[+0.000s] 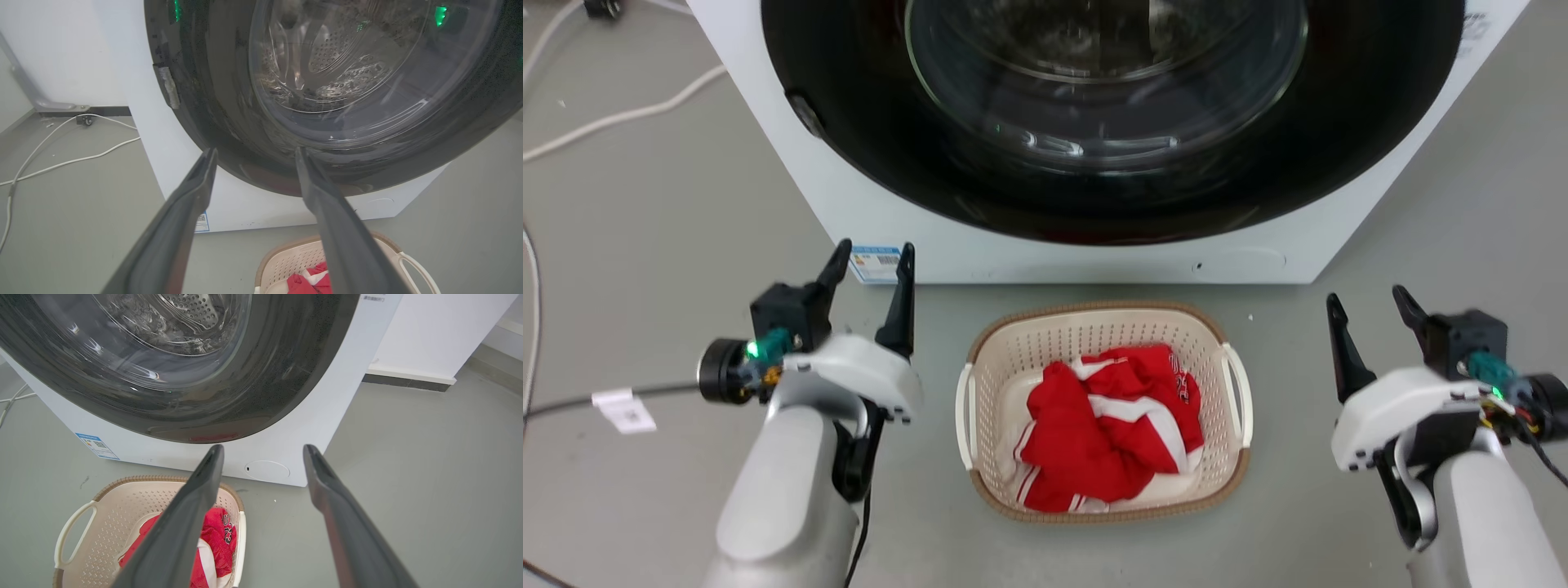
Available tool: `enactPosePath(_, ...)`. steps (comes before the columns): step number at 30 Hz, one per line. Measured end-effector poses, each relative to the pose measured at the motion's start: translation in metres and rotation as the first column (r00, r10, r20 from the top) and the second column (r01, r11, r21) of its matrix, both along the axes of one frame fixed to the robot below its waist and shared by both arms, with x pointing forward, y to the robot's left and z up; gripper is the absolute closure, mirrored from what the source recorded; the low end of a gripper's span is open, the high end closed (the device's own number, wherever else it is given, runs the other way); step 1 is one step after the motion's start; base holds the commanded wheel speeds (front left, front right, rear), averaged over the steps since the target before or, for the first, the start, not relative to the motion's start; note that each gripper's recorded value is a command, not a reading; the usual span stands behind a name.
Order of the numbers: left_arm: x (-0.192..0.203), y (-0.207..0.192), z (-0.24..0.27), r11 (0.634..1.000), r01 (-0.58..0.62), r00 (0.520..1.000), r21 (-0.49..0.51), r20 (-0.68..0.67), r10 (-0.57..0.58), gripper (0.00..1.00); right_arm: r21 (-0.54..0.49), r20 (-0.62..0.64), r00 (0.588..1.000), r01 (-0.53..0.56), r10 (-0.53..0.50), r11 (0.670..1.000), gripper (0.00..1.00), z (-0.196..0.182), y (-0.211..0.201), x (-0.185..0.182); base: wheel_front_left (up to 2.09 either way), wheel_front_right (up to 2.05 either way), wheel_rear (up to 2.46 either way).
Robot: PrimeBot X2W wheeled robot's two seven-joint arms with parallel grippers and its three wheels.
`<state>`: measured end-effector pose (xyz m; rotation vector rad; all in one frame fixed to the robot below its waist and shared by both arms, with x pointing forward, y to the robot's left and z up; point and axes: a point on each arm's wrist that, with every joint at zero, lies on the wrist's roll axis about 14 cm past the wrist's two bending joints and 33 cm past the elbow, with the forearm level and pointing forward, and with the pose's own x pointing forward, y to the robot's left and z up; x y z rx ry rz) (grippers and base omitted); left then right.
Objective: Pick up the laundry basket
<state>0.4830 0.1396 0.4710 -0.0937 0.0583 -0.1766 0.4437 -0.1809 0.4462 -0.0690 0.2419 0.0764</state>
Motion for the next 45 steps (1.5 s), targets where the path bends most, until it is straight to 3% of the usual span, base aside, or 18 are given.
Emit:
enactPosePath(8, 0.04, 0.002, -0.055, 1.0, 0.017, 0.982, -0.005, -0.186, -0.017, 0.0, 0.01, -0.155, 0.988, -0.017, 0.018, 1.0, 0.0, -0.05, 0.008, 0.035, 0.0, 0.0, 0.0)
enactPosePath(15, 0.06, 0.004, -0.117, 0.999, 0.032, 0.926, 0.005, -0.377, -0.028, 0.0, 0.039, -0.338, 0.94, -0.034, 0.045, 0.999, 0.0, -0.107, 0.019, 0.053, 0.0, 0.0, 0.0)
enactPosePath(25, 0.052, -0.014, -0.201, 0.994, 0.104, 0.754, -0.021, -0.65, -0.092, 0.0, 0.064, -0.618, 0.783, -0.042, 0.073, 0.997, 0.0, -0.189, 0.028, 0.043, 0.0, 0.0, 0.0)
enactPosePath(34, 0.038, -0.017, -0.257, 0.989, 0.138, 0.592, -0.043, -0.797, -0.118, 0.0, 0.061, -0.751, 0.655, -0.053, 0.081, 0.997, 0.0, -0.235, 0.029, 0.039, 0.0, 0.0, 0.0)
enactPosePath(39, 0.035, -0.014, -0.28, 0.989, 0.142, 0.535, -0.048, -0.837, -0.117, 0.0, 0.065, -0.802, 0.591, -0.055, 0.085, 0.996, 0.0, -0.259, 0.031, 0.033, 0.0, 0.0, 0.0)
enactPosePath(45, 0.034, -0.02, -0.301, 0.986, 0.158, 0.499, -0.057, -0.857, -0.13, 0.0, 0.067, -0.832, 0.547, -0.062, 0.09, 0.996, 0.0, -0.28, 0.032, 0.03, 0.0, 0.0, 0.0)
